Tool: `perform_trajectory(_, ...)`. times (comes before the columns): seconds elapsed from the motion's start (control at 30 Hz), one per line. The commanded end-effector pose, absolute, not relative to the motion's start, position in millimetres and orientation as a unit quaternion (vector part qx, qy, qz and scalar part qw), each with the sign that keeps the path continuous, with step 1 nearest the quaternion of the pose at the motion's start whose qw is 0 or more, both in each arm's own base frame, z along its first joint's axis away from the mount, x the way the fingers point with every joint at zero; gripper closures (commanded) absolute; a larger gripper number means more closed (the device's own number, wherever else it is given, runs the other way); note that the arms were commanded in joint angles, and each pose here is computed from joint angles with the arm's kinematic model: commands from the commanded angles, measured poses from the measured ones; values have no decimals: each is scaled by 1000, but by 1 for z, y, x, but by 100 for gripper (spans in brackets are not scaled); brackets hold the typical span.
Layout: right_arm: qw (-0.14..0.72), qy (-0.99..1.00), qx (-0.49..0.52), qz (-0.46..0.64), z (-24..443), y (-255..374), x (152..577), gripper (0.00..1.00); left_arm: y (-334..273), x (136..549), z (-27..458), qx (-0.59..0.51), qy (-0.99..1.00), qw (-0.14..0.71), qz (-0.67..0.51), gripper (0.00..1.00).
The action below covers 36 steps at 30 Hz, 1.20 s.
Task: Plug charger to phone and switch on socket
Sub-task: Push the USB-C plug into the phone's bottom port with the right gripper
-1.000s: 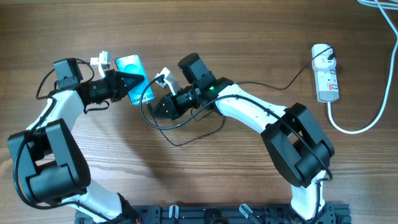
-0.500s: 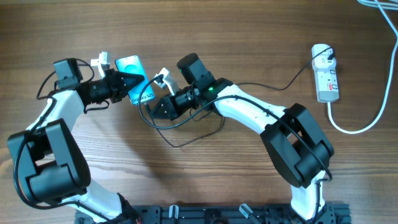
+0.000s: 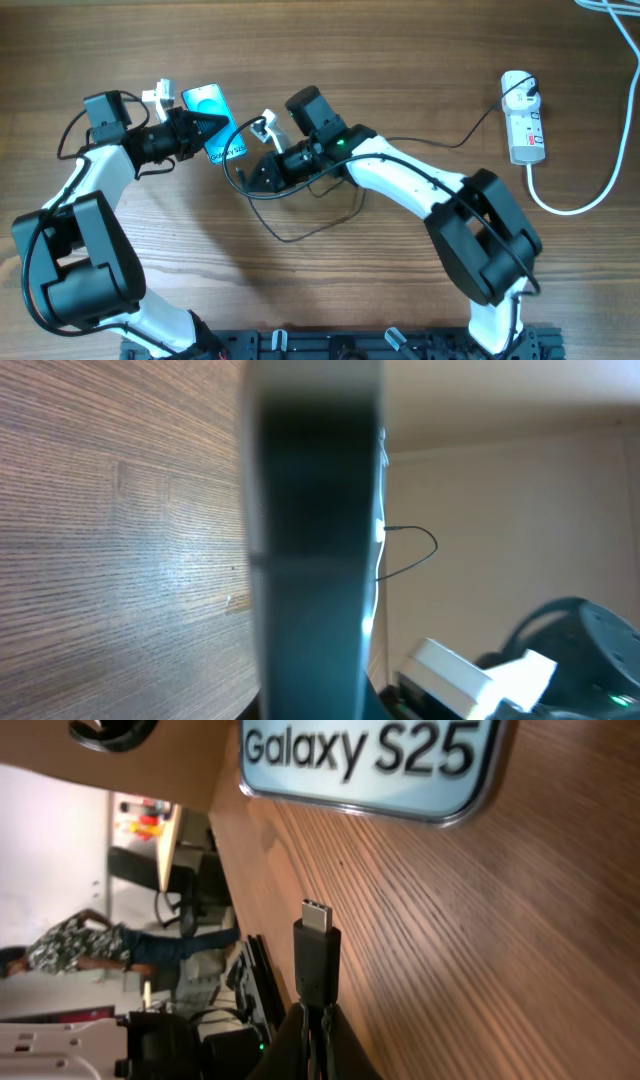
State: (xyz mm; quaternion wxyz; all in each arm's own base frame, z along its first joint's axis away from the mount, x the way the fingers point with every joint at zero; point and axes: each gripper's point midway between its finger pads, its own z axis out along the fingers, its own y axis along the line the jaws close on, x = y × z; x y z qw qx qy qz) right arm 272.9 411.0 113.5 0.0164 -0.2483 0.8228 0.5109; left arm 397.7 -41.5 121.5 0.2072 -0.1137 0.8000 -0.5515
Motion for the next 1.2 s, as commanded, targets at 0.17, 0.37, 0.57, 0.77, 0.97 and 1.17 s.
perform_trajectory(0.17,104,857,-273,424,138,397,276,96,-57,398,127,-100,798,195,-561,96)
perform_trajectory(0.37,139,888,-285,332,114,398,270,96,-72,397,127,-84,800,187,-564,96)
perform_trajectory(0.57,155,874,-280,364,126,407,278,96,-72,397,129,-76,798,193,-566,96)
perform_trajectory(0.77,120,861,-290,401,120,413,271,96,-77,394,141,-56,780,192,-594,96)
perform_trajectory(0.97,113,863,-282,404,117,411,272,96,-78,392,145,-49,773,191,-603,96)
perform_trajectory(1.17,107,864,-274,409,115,407,278,96,-79,391,148,-40,768,193,-610,96)
